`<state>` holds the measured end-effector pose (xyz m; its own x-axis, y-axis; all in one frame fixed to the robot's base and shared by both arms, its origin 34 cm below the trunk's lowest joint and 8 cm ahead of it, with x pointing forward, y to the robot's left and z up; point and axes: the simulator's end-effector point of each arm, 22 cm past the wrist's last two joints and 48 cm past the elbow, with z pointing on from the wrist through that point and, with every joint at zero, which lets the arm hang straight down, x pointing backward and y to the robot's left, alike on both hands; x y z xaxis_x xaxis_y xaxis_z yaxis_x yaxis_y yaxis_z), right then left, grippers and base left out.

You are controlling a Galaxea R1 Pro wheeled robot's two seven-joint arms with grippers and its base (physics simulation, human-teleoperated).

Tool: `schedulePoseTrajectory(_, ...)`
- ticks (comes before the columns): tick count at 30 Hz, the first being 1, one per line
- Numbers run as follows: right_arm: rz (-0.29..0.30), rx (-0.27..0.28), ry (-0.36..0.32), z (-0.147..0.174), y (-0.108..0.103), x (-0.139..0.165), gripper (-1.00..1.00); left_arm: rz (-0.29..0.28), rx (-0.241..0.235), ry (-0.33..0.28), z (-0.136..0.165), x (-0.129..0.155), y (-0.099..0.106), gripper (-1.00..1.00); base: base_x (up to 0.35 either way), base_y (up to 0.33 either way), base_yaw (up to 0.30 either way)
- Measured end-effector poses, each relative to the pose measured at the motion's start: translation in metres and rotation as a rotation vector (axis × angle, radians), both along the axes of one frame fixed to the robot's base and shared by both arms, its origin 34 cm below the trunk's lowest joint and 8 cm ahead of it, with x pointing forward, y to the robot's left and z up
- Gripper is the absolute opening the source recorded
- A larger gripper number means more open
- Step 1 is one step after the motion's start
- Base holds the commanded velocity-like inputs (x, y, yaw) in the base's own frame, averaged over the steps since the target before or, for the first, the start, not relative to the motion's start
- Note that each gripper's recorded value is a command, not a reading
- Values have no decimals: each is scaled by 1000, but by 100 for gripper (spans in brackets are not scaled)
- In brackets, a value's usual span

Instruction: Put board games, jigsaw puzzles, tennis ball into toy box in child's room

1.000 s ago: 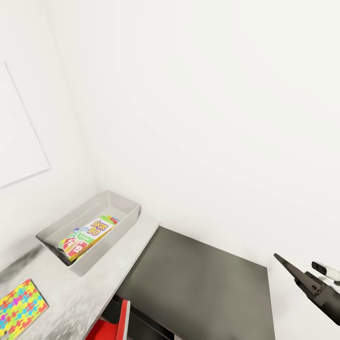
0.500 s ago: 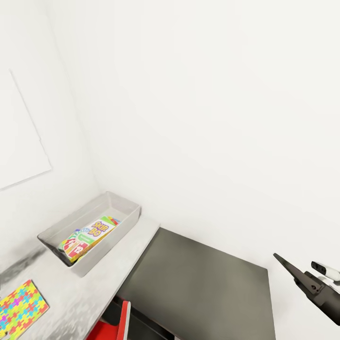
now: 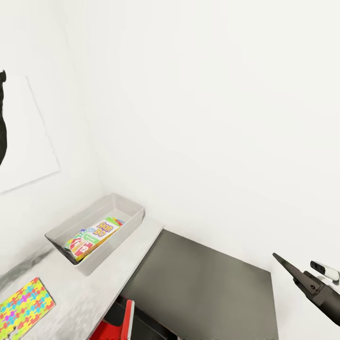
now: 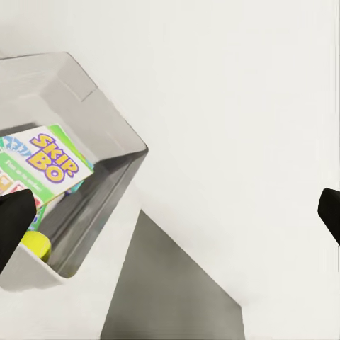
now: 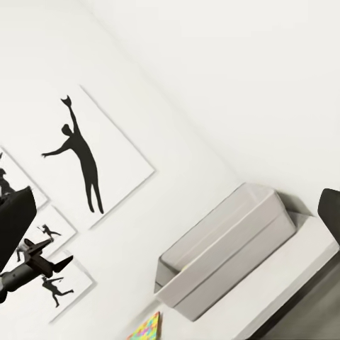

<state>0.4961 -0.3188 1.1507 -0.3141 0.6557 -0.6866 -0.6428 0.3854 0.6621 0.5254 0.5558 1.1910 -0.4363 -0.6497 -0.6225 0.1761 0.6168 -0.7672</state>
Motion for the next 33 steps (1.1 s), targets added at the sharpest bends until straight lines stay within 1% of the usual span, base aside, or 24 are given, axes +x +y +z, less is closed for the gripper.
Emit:
schedulePoseTrajectory(11,-2,1,-20,7,-1,-3,100,-13,-3,-32,9,-4,-5,100,-44,12,73)
schedulePoseTrajectory(15,-2,1,-26,10,-1,-4,100,-14,-4,-40,12,-5,-5,100,-137,1,112)
schedulePoseTrajectory(24,0,1,-42,16,-1,-7,100,-21,-5,-60,19,-8,-7,100,-226,0,151)
schedulePoseTrajectory(33,0,0,-56,21,-1,-9,100,-41,-17,-92,29,-13,-11,100,-50,0,174)
